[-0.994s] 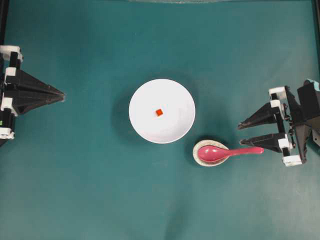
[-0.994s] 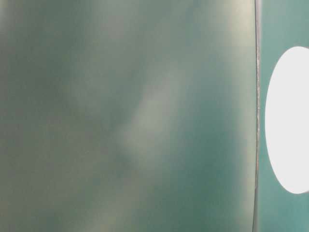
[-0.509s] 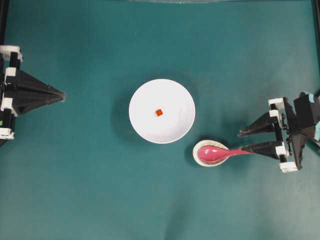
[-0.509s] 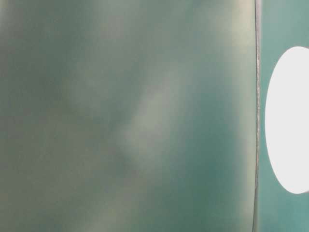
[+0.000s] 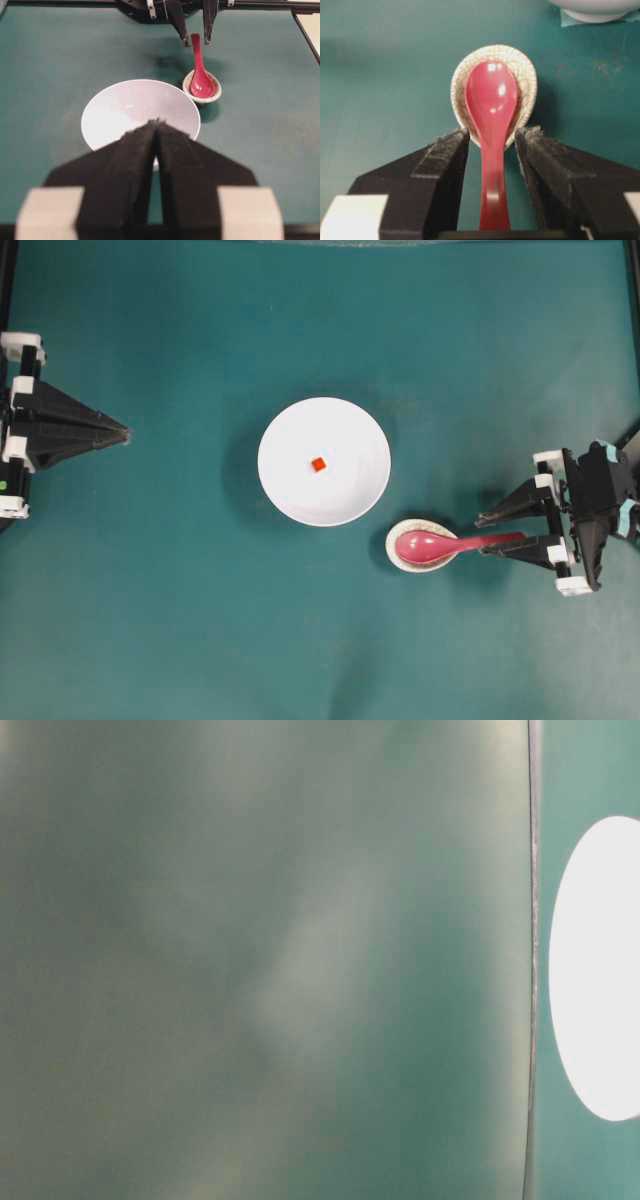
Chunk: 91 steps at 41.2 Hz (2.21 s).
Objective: Grip the spoon and scoop the red block from the bowl with right arm.
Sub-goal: 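Move the right gripper toward the pink spoon handle in the spoon rest, then close the right gripper on the pink spoon handle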
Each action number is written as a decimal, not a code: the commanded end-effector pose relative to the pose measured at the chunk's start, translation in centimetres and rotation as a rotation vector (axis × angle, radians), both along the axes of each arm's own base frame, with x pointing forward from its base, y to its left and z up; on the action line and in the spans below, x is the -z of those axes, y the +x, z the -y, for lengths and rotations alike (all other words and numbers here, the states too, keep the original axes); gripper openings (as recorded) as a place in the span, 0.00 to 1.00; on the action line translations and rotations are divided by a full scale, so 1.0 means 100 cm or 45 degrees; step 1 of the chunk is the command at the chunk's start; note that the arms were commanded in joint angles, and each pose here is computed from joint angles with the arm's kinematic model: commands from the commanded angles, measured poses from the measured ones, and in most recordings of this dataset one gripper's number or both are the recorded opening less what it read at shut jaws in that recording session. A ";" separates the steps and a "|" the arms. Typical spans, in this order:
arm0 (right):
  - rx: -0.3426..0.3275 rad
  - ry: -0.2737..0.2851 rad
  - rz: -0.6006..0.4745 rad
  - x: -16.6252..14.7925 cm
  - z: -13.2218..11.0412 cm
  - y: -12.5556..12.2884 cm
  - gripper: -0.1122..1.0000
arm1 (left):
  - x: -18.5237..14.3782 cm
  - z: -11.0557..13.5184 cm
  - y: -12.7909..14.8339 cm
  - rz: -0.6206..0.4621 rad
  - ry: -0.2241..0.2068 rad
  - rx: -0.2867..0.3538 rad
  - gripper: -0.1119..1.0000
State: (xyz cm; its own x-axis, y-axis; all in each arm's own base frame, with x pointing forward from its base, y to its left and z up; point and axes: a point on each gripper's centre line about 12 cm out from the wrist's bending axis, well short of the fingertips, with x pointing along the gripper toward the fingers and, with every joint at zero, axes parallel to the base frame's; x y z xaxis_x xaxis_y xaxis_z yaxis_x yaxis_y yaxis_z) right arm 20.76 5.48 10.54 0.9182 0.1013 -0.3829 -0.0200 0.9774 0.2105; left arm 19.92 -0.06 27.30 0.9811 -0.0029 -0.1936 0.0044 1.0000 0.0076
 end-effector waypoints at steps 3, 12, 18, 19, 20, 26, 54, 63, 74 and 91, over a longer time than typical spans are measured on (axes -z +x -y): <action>-0.003 -0.012 0.022 0.002 -0.002 0.004 0.54 | -0.009 0.000 0.002 0.027 0.004 0.001 0.10; -0.007 -0.045 0.016 0.011 -0.004 0.007 0.54 | -0.009 0.000 0.002 0.027 0.004 0.003 0.10; -0.029 -0.064 -0.017 0.019 -0.008 0.007 0.54 | -0.009 0.000 0.002 0.027 0.006 0.003 0.10; -0.029 -0.063 -0.015 0.018 -0.009 0.008 0.54 | -0.009 0.000 0.002 0.027 0.006 0.001 0.10; -0.029 -0.062 -0.017 0.019 -0.009 0.008 0.54 | -0.009 0.000 0.002 0.027 0.006 0.001 0.10; -0.029 -0.065 -0.026 0.020 -0.008 0.006 0.54 | -0.008 0.000 0.002 0.025 0.004 0.001 0.10; -0.029 -0.074 -0.034 0.021 -0.006 0.003 0.52 | -0.008 0.000 0.002 0.025 0.004 0.001 0.10; -0.031 -0.079 -0.034 0.021 -0.006 0.003 0.52 | -0.009 0.000 0.002 0.027 0.006 0.001 0.10; -0.033 -0.078 -0.032 0.021 -0.007 0.004 0.45 | -0.009 0.000 0.002 0.027 0.004 0.003 0.10; -0.035 -0.078 -0.032 0.021 -0.007 0.004 0.32 | -0.009 0.000 0.002 0.027 0.004 0.001 0.10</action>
